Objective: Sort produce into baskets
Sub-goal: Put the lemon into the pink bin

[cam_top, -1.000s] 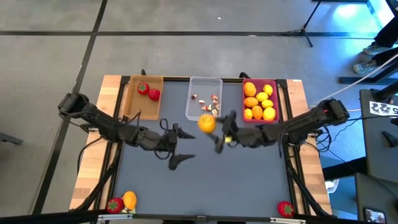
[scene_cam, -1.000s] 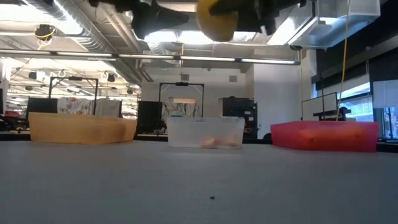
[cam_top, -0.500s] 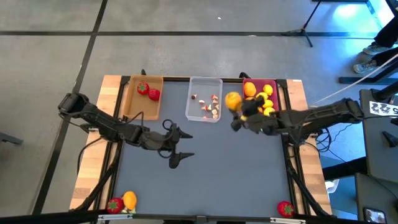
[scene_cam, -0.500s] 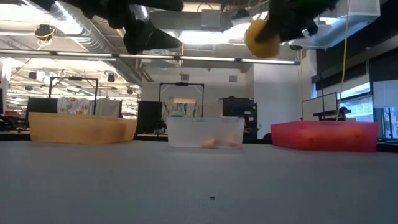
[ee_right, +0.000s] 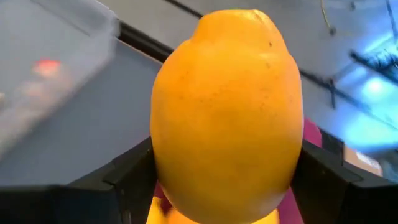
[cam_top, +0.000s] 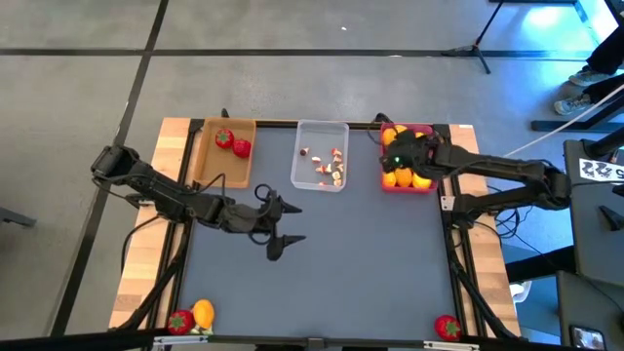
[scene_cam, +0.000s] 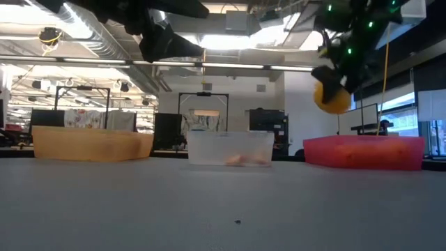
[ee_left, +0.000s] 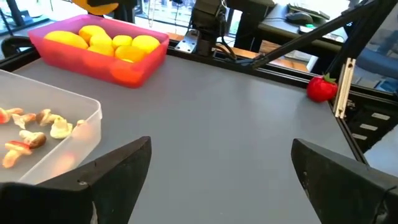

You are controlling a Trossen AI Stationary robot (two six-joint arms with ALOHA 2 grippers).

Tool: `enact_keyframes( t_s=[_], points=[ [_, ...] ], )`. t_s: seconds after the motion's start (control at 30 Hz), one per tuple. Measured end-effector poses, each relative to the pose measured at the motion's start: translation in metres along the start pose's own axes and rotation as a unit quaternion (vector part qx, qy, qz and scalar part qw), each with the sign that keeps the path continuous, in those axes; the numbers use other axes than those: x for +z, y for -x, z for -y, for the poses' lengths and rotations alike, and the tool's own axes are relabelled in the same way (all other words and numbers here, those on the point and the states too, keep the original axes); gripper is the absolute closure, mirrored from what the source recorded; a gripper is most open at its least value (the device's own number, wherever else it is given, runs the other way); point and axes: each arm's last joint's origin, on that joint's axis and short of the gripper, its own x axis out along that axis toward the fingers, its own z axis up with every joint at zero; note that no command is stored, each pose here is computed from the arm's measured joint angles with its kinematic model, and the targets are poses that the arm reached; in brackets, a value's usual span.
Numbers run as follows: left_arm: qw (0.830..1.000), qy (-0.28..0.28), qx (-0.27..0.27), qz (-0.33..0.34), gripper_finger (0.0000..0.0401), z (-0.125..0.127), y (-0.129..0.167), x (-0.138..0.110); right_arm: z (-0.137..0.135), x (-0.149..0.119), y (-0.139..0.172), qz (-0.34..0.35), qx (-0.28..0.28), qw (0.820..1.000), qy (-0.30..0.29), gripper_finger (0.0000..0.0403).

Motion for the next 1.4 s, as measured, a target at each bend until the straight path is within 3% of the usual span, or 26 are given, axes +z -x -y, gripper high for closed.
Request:
enact_keyframes(
  t_s=[0.23, 0.67, 1.1, 1.23, 1.4],
  points=[
    [1.000, -0.001, 0.002, -0.003, 0.0019, 0.000, 0.000, -0.001, 0.027, -0.003, -0.033, -0.042, -0.053, 0.997, -0.045, 0.0113],
    [1.000, -0.011, 0.003, -0.003, 0.0019, 0.000, 0.000, -0.001, 0.054, -0.003, -0.068, -0.075, -0.033, 0.991, -0.107, 0.0113],
    [1.000, -0.016, 0.006, -0.012, 0.0019, -0.001, 0.000, -0.003, 0.050, -0.008, -0.096, -0.116, -0.055, 0.987, -0.097, 0.0113],
    [1.000, -0.019, 0.006, -0.012, 0.0019, -0.001, 0.000, -0.003, 0.050, -0.008, -0.096, -0.116, -0.060, 0.987, -0.095, 0.0091],
    [1.000, -0.019, 0.006, -0.012, 0.0019, -0.001, 0.000, -0.002, 0.050, -0.009, -0.096, -0.121, -0.060, 0.988, -0.079, 0.0033]
  ],
)
